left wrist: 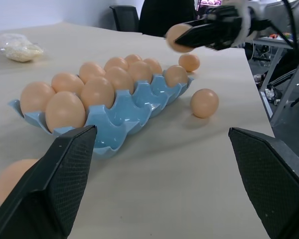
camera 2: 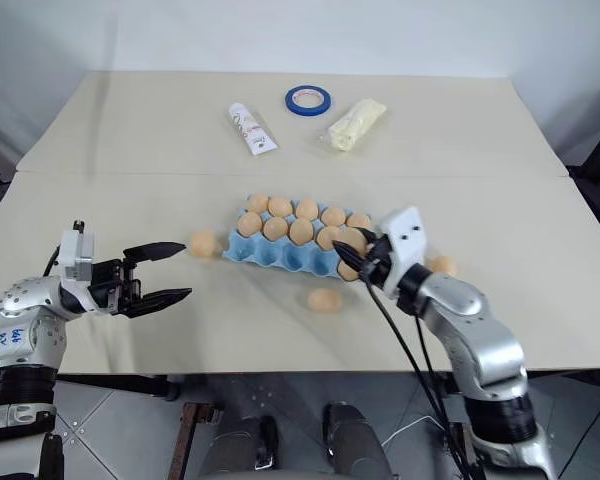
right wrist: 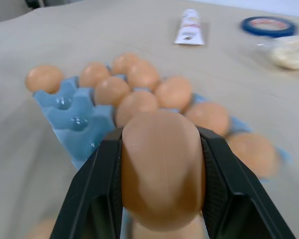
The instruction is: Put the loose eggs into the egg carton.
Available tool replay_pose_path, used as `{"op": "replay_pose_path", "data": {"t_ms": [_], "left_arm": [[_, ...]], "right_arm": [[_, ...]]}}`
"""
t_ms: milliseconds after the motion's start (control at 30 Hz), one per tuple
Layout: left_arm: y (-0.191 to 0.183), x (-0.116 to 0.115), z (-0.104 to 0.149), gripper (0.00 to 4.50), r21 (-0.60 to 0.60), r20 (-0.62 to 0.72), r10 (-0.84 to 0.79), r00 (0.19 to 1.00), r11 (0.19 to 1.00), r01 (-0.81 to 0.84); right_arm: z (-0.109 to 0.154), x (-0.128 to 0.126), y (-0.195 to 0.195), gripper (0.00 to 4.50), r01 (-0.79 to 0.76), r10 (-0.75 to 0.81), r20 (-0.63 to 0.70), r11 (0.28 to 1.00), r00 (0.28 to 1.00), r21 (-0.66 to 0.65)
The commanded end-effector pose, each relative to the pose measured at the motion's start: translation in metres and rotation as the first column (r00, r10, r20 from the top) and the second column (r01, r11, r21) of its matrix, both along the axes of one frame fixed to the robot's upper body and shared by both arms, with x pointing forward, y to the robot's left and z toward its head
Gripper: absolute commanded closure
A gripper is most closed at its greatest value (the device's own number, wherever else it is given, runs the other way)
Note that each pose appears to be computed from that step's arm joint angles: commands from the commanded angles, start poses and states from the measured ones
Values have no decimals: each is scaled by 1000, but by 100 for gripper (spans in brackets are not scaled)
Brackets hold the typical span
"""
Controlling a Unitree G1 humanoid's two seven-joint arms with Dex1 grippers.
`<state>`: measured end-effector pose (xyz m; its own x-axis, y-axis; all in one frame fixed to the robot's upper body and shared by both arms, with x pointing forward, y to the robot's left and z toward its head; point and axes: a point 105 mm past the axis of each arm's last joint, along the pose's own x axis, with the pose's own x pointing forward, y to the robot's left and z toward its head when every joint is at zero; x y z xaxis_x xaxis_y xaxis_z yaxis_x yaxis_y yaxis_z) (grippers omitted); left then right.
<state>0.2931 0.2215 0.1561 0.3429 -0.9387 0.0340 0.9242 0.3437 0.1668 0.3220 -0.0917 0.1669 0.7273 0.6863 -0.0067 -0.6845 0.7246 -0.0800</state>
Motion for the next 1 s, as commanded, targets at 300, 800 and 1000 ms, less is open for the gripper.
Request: {"op": "replay_pose_path", "data": {"t_ms": [300, 800, 1000], "left_arm": [[5, -5, 17, 0, -13, 69, 18, 997, 1000, -17], [6, -4, 18, 0, -15, 70, 24, 997, 1000, -23], [10, 1, 20, 0, -23, 70, 54, 996, 998, -53]], "right_arm": [[3, 5, 21, 223, -66, 68, 44, 997, 997, -47], [21, -11, -11, 2, -62, 68, 108, 996, 992, -58], [16, -36, -55, 2, -77, 87, 118, 993, 989, -85]]}}
